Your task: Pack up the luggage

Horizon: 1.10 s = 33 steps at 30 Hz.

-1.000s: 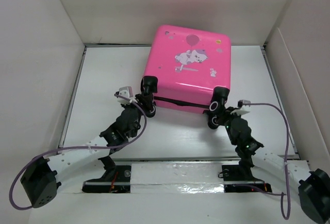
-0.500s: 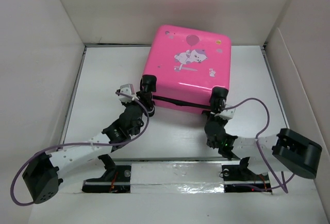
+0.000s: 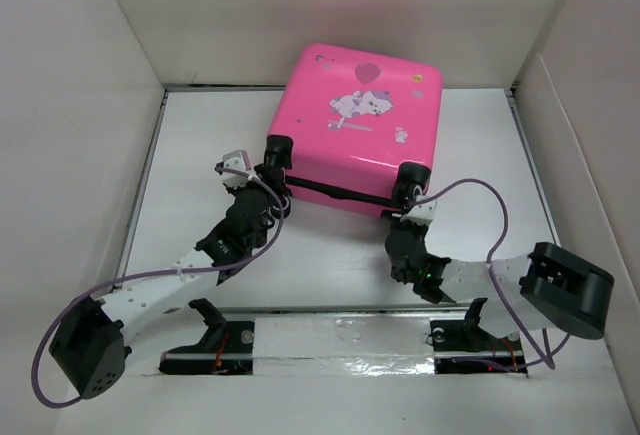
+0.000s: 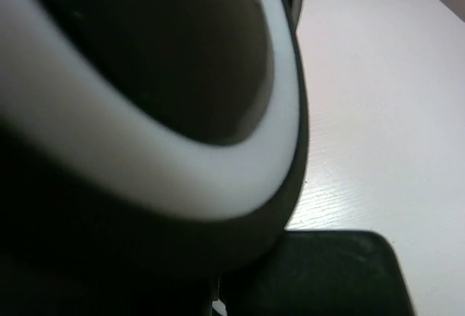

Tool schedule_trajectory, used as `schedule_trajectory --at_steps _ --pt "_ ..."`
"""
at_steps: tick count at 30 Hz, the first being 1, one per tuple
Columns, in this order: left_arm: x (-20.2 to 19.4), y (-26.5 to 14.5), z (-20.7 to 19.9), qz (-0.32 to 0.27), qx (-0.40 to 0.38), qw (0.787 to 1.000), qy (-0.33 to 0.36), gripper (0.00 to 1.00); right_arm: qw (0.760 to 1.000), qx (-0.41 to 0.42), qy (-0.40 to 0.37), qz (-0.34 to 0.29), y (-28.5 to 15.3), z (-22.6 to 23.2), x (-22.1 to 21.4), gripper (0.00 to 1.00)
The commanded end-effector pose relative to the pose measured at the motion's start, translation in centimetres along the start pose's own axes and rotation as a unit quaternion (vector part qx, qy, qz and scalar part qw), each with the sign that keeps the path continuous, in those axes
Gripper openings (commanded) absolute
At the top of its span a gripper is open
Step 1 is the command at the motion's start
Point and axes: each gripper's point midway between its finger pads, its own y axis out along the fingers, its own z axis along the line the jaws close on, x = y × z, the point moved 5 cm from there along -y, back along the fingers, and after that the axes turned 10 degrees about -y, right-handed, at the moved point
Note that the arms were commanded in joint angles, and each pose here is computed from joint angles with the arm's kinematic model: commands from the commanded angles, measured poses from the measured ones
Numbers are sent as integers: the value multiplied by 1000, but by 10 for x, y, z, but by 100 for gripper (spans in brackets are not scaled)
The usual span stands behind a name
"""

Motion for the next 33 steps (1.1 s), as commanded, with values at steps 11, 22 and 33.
schedule_trajectory --at_steps 11,22,33 --pt "-52 -107 -109 314 -387 854 -151 0 932 321 153 -65 -23 -5 108 0" --pt "-87 -112 -145 348 -442 811 -162 0 943 255 205 -57 14 -34 69 0" --pt "-79 -114 -148 322 -455 814 -165 0 902 404 140 -53 -22 81 46 0"
